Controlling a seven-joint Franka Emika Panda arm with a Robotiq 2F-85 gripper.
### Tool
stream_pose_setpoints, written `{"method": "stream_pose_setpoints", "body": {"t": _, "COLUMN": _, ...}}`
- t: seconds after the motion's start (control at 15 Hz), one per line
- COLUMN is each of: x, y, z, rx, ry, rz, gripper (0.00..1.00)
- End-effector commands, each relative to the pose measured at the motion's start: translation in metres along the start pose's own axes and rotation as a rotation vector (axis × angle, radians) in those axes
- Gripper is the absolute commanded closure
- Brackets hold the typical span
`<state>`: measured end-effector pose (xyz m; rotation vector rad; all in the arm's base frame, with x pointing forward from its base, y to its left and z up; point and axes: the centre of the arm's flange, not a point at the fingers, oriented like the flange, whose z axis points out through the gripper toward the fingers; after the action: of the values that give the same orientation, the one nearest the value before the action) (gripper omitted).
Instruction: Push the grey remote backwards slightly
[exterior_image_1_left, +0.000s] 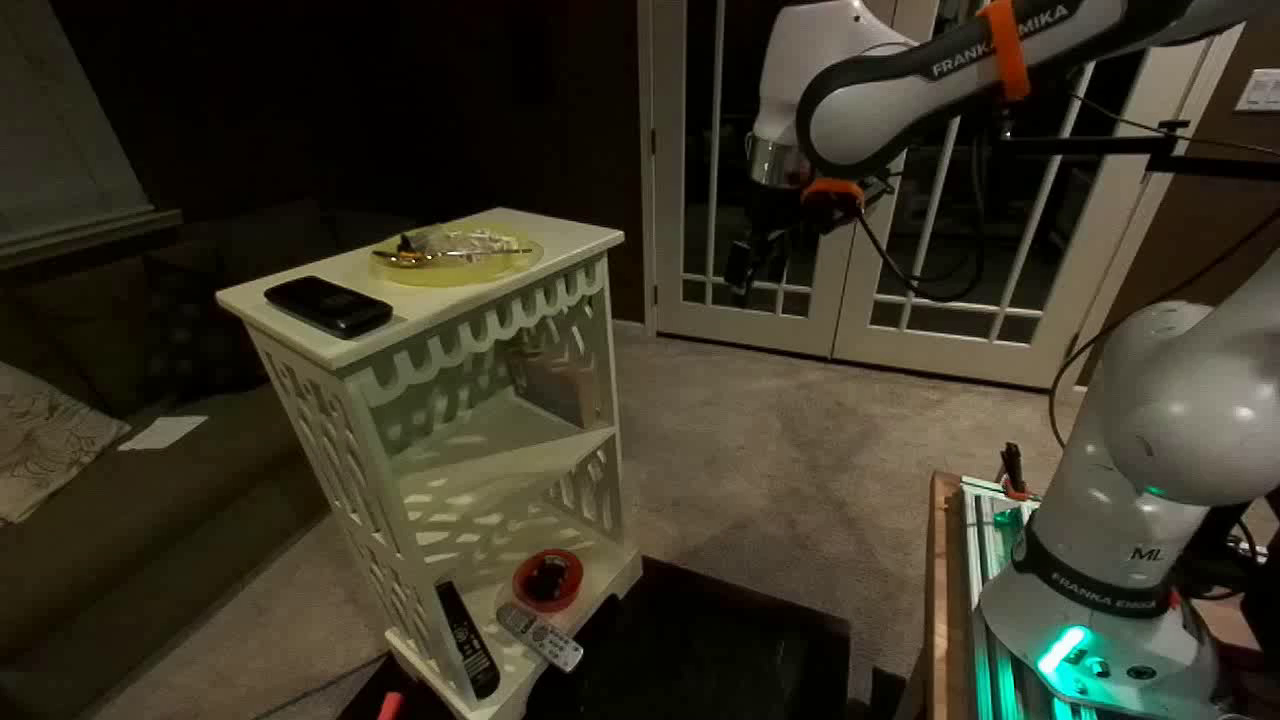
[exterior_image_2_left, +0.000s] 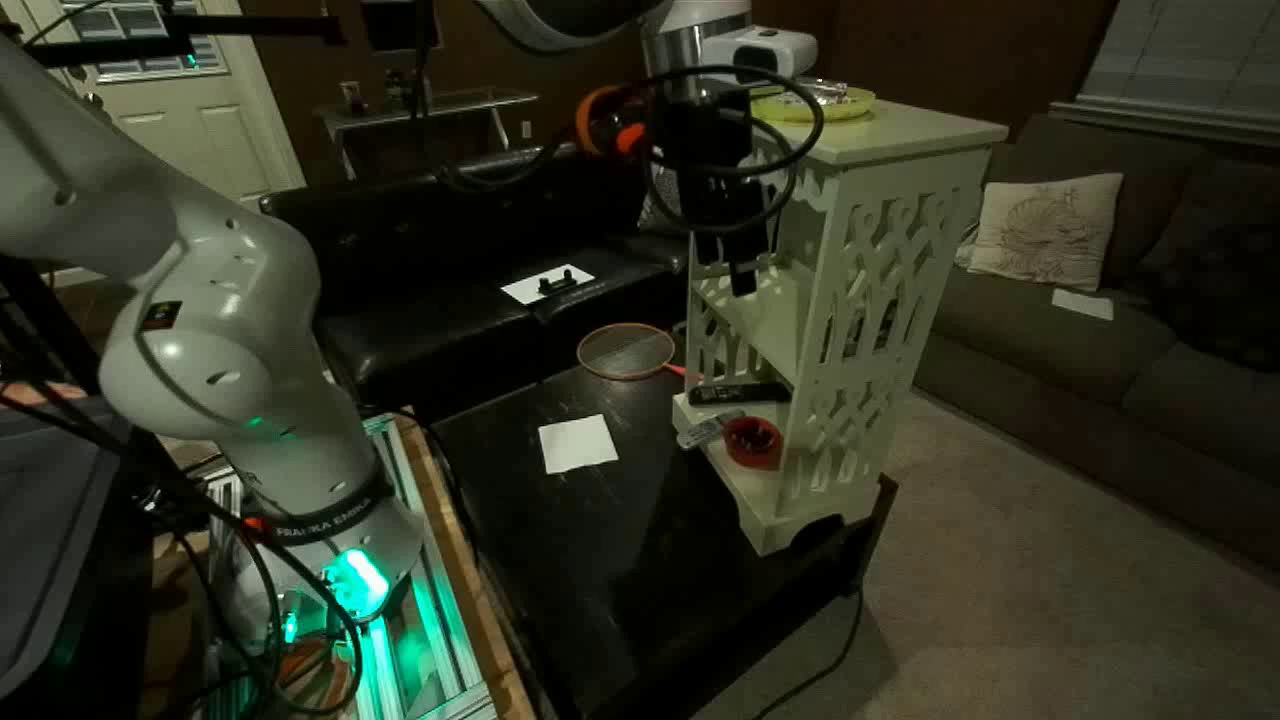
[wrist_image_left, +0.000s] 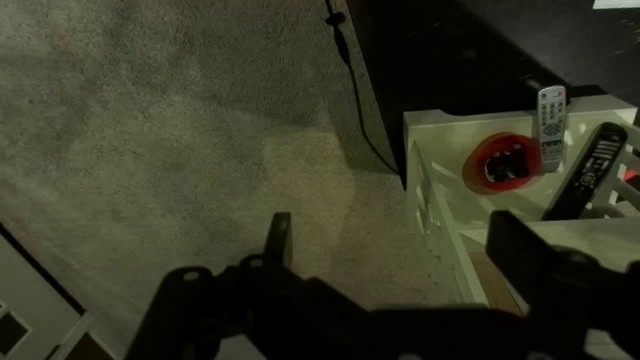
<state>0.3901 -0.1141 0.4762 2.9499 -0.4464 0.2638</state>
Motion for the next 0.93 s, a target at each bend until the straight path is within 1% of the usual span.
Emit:
{"method": "stream_pose_setpoints", "body": {"t": 0.0, "x": 0.0, "y": 0.0, "z": 0.0, "rx": 0.0, "ry": 0.0, "rz": 0.0, "gripper": 0.0}}
{"method": "stream_pose_setpoints", "body": {"t": 0.53, "x": 0.0, "y": 0.0, "z": 0.0, "rx": 0.0, "ry": 0.0, "rz": 0.0, "gripper": 0.0}}
{"method": "stream_pose_setpoints", "body": {"t": 0.67, "x": 0.009, "y": -0.022, "z": 0.016, "rx": -0.027, "ry": -0.003, "rz": -0.004, "gripper": 0.0}}
{"method": "stream_pose_setpoints", "body": {"t": 0.87, "x": 0.007, "y": -0.084, "z": 0.054, "rx": -0.009, "ry": -0.041, "rz": -0.074, "gripper": 0.0}}
